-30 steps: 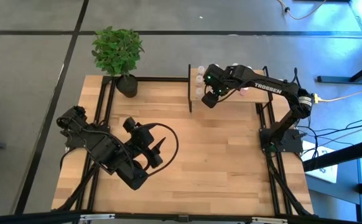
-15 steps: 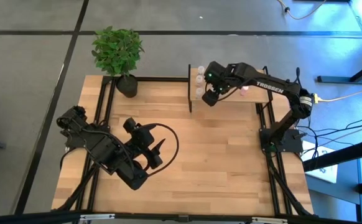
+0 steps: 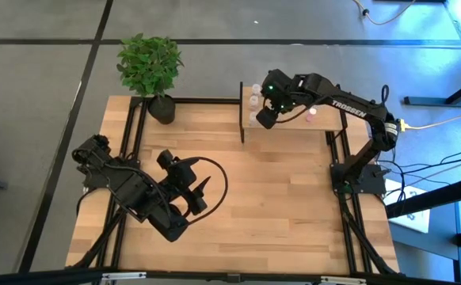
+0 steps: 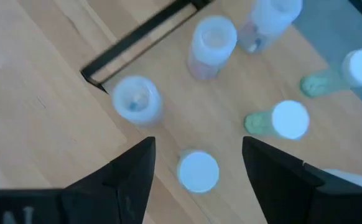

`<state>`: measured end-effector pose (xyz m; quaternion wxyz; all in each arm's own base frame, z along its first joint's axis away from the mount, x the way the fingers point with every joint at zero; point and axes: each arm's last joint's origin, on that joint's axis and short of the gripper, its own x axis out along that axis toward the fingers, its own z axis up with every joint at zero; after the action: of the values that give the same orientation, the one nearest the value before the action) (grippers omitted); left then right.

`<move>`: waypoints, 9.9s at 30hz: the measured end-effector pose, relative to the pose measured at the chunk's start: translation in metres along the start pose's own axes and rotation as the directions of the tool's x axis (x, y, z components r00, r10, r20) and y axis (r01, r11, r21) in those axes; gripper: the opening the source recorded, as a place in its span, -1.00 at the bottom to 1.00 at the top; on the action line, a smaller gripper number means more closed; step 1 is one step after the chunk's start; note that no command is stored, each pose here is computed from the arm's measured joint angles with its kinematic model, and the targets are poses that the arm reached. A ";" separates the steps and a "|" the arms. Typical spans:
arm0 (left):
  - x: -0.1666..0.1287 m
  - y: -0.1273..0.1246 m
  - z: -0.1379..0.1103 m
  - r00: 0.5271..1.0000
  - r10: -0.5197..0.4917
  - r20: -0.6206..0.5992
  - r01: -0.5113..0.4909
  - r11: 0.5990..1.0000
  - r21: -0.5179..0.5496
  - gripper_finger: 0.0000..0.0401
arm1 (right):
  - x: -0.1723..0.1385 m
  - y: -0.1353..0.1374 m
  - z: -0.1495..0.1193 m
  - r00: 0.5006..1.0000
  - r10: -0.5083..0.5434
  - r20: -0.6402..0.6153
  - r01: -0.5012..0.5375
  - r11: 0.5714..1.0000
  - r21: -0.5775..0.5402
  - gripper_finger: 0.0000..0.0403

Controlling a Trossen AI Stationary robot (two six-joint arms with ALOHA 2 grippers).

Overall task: Pick and place medicine bottles onto shelf by color
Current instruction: Put the white pill bottle aligned with the other white pill bottles on the shelf

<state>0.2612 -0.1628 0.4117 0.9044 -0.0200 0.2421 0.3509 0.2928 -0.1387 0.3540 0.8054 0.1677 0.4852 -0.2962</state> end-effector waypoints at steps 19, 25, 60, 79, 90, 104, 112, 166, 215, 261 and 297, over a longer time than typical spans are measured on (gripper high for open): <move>-0.008 0.011 0.001 0.983 -0.100 -0.152 0.088 0.992 -0.085 0.33 | -0.097 0.025 0.014 0.972 0.118 0.205 -0.066 0.967 -0.244 0.20; -0.010 0.027 0.008 0.932 -0.204 -0.301 0.142 0.966 -0.215 0.33 | -0.129 0.066 0.000 0.933 0.256 0.254 -0.112 0.876 -0.470 0.17; 0.056 0.092 -0.127 0.484 -0.005 -0.875 -0.459 0.850 -0.258 0.33 | -0.215 0.171 -0.069 0.655 0.700 0.283 -0.255 0.558 -0.790 0.16; 0.087 0.094 -0.201 0.422 0.066 -0.904 -0.566 0.798 -0.205 0.33 | -0.215 0.171 -0.069 0.649 0.704 0.289 -0.257 0.560 -0.788 0.16; 0.097 0.096 -0.226 0.446 0.057 -0.893 -0.553 0.802 -0.225 0.33 | -0.215 0.171 -0.069 0.649 0.703 0.290 -0.255 0.560 -0.788 0.16; 0.105 0.096 -0.241 0.485 0.023 -0.874 -0.534 0.799 -0.276 0.24 | -0.215 0.171 -0.069 0.649 0.703 0.290 -0.256 0.560 -0.788 0.16; 0.106 0.095 -0.242 0.481 0.002 -0.877 -0.532 0.796 -0.290 -0.05 | -0.215 0.171 -0.069 0.649 0.703 0.290 -0.256 0.561 -0.788 0.16; 0.223 -0.029 -0.067 0.707 -0.370 -0.603 0.341 0.925 -0.167 -0.37 | -0.209 0.129 -0.091 0.892 0.356 0.280 -0.235 0.892 -0.385 0.16; 0.267 -0.059 -0.114 0.593 -0.282 -0.754 0.323 0.941 -0.098 -0.29 | -0.210 0.130 -0.091 0.885 0.385 0.264 -0.254 0.872 -0.419 0.16; 0.125 -0.026 -0.017 0.730 -0.188 -0.657 0.241 0.970 -0.011 0.47 | -0.211 0.131 -0.089 0.873 0.399 0.279 -0.266 0.871 -0.413 0.16; -0.017 0.048 0.007 0.918 -0.250 -0.308 0.194 0.960 -0.201 0.47 | -0.114 0.227 -0.078 0.906 0.424 -0.022 -0.318 0.642 -0.698 0.16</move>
<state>0.2226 -0.1356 0.4316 0.8803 -0.1811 0.3560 0.2561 0.3452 0.1151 0.4135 0.8851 -0.0683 0.4556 0.0652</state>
